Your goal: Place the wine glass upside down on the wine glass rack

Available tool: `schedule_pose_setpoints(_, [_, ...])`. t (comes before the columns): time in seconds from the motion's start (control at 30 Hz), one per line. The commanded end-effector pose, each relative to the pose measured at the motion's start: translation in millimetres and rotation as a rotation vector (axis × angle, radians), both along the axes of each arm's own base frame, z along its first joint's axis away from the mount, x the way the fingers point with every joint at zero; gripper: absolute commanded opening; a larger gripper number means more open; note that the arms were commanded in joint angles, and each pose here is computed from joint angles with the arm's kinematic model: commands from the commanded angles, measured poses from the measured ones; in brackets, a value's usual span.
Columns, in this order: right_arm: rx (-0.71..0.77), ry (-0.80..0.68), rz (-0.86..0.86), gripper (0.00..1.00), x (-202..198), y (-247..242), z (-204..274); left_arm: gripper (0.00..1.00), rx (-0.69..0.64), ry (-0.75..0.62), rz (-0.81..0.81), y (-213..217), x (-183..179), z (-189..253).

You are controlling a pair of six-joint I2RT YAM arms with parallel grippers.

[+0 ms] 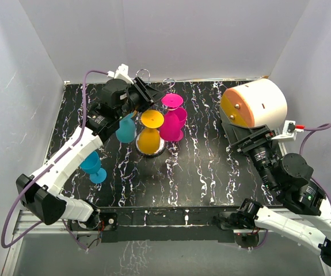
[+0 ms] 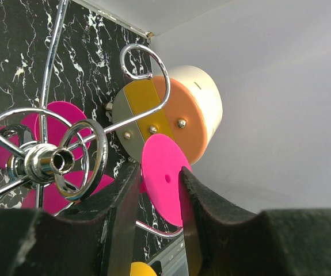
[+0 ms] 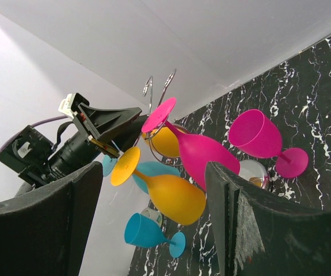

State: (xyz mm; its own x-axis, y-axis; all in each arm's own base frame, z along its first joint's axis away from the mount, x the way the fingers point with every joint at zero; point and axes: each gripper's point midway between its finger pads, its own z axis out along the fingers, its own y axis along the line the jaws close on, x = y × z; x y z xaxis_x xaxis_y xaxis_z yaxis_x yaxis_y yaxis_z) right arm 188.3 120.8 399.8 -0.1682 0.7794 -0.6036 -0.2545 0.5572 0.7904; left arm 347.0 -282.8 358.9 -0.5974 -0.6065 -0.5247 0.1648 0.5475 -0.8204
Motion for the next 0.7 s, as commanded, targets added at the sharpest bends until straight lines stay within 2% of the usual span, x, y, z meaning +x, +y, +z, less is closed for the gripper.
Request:
schedule_pose_setpoints(0.0, [0.007, -0.003, -0.014, 0.70, 4, 1, 2, 0.34, -0.011, -0.045, 0.031, 15, -5, 25])
schedule_pose_setpoints(0.33, [-0.040, 0.032, -0.035, 0.70, 11, 5, -13, 0.40, 0.002, -0.096, 0.036, 25, -14, 40])
schedule_pose_setpoints(0.5, [-0.147, 0.084, -0.060, 0.71, 23, 15, -36, 0.47, 0.020, -0.179, -0.010, 22, -18, 59])
schedule_pose_setpoints(0.67, [-0.323, 0.193, -0.085, 0.71, 37, 27, -55, 0.50, 0.091, -0.260, -0.025, 28, -22, 74])
